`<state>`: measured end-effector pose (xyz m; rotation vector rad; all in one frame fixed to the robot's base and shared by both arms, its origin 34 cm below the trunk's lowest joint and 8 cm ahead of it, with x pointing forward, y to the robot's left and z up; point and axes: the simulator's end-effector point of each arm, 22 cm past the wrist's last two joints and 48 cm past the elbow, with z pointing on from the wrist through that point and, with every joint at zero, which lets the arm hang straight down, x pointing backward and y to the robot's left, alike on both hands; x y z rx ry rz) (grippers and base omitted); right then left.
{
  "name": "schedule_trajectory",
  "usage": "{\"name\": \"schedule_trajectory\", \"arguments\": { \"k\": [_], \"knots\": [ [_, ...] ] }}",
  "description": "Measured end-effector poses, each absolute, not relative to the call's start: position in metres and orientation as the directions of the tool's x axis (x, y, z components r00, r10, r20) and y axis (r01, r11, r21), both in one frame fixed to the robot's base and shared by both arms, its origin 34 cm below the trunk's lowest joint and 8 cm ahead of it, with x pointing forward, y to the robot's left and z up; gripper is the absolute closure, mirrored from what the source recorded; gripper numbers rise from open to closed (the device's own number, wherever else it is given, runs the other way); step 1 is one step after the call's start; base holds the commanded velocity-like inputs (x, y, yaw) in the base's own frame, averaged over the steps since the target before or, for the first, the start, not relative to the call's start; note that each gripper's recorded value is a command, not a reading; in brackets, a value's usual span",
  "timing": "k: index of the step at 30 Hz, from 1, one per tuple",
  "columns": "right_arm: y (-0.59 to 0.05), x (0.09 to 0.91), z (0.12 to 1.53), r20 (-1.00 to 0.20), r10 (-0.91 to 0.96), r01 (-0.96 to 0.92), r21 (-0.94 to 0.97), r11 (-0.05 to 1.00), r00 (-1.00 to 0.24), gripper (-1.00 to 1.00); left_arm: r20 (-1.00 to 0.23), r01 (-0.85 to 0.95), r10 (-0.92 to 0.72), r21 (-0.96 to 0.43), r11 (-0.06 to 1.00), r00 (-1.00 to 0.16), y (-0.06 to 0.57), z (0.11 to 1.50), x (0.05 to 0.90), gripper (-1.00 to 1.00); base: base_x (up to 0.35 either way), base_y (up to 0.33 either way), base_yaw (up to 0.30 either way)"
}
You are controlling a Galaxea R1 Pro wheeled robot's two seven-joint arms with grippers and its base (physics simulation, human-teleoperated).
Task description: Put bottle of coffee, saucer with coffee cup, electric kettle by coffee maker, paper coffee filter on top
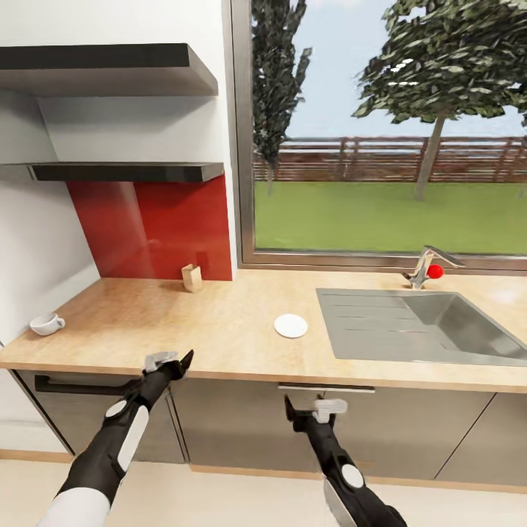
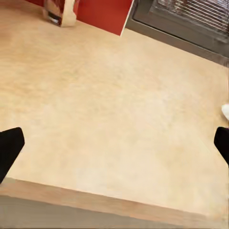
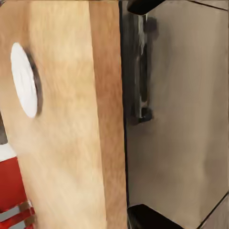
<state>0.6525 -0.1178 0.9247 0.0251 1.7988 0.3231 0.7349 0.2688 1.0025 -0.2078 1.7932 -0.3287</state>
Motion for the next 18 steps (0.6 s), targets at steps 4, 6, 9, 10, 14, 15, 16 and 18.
{"name": "schedule_trajectory", "arguments": {
  "k": [4, 6, 9, 10, 14, 15, 16, 18],
  "knots": [
    [-0.110, 0.697, 1.025, -0.969, 0.239, -0.203, 0.247, 0.948, -0.061, -1.00, -0.915, 0.088, -0.328, -0.356, 0.930, -0.234, 0.253, 1.062, 0.764, -1.00, 0.000, 0.000, 0.000],
    [-0.111, 0.724, 1.080, -0.967, 0.253, -0.215, 0.243, 0.946, 0.020, -1.00, -0.905, 0.115, -0.343, -0.379, 0.918, -0.251, 0.242, 1.102, 0.790, -1.00, 0.000, 0.000, 0.000],
    [-0.115, 0.750, 1.086, -0.961, 0.263, -0.177, 0.275, 0.945, -0.087, -1.00, -0.874, 0.109, -0.358, -0.412, 0.905, -0.330, 0.230, 1.115, 0.814, -1.00, 0.000, 0.000, 0.000],
    [-0.117, 0.753, 1.086, -0.957, 0.271, -0.170, 0.286, 0.943, -0.103, -1.00, -0.868, 0.102, -0.359, -0.415, 0.904, -0.343, 0.229, 1.114, 0.817, -1.00, 0.000, 0.000, 0.000],
    [-0.146, 0.777, 1.087, -0.891, 0.394, -0.080, 0.420, 0.904, -0.225, -1.00, -0.815, 0.041, -0.368, -0.430, 0.902, -0.447, 0.224, 1.098, 0.837, -1.00, 0.000, 0.000, 0.000],
    [-0.144, 0.785, 1.082, -0.852, 0.381, -0.066, 0.431, 0.900, -0.360, -1.00, -0.751, 0.022, -0.365, -0.450, 0.893, -0.550, 0.209, 1.078, 0.839, -1.00, 0.000, 0.000, 0.000],
    [-0.143, 0.785, 1.081, -0.842, 0.372, -0.064, 0.428, 0.902, -0.391, -1.00, -0.729, 0.016, -0.362, -0.455, 0.890, -0.581, 0.206, 1.072, 0.836, -1.00, 0.000, 0.000, 0.000],
    [-0.141, 0.783, 1.076, -0.827, 0.358, -0.061, 0.423, 0.904, -0.432, -1.00, -0.701, 0.012, -0.358, -0.463, 0.886, -0.617, 0.201, 1.064, 0.831, -1.00, 0.000, 0.000, 0.000]
  ]
}}
